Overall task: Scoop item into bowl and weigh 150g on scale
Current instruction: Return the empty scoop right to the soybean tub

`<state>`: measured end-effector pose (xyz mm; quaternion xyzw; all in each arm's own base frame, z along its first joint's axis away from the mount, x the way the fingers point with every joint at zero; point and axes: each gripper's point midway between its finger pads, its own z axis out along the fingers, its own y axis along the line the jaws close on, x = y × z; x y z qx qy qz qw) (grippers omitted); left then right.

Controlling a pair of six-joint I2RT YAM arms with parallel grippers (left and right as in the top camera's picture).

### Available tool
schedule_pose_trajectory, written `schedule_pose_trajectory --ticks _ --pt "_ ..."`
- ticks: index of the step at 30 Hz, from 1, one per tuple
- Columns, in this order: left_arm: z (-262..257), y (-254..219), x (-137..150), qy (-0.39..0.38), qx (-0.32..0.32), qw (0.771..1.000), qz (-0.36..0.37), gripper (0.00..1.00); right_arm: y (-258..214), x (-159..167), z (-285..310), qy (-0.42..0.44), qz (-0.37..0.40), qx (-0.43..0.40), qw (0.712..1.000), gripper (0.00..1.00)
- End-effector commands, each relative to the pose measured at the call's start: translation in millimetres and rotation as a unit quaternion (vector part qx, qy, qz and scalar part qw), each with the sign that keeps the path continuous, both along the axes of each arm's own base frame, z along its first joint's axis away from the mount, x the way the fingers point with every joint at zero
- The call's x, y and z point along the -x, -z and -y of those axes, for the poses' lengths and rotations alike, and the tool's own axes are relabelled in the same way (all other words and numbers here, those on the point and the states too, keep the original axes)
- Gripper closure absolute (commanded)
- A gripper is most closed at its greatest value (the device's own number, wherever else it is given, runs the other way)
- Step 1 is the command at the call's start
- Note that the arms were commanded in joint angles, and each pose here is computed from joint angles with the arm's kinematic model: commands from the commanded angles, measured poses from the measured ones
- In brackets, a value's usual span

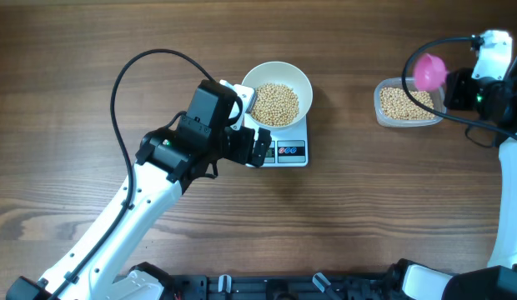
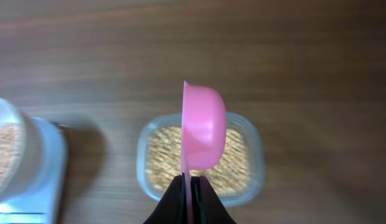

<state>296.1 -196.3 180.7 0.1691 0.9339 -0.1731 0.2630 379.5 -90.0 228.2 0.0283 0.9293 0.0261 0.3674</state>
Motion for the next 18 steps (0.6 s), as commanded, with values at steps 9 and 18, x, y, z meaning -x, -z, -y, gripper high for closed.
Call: schedule_pose_trajectory --ticks 9,18 --pt "-1 -8 -5 -0.008 0.005 1.0 0.009 0.0 36 -5 6 -0.012 -0.072 0.108 0.991 0.96" --pt "-1 -8 -5 -0.008 0.004 1.0 0.01 0.0 60 -6 12 -0.003 -0.129 0.18 0.975 0.96"
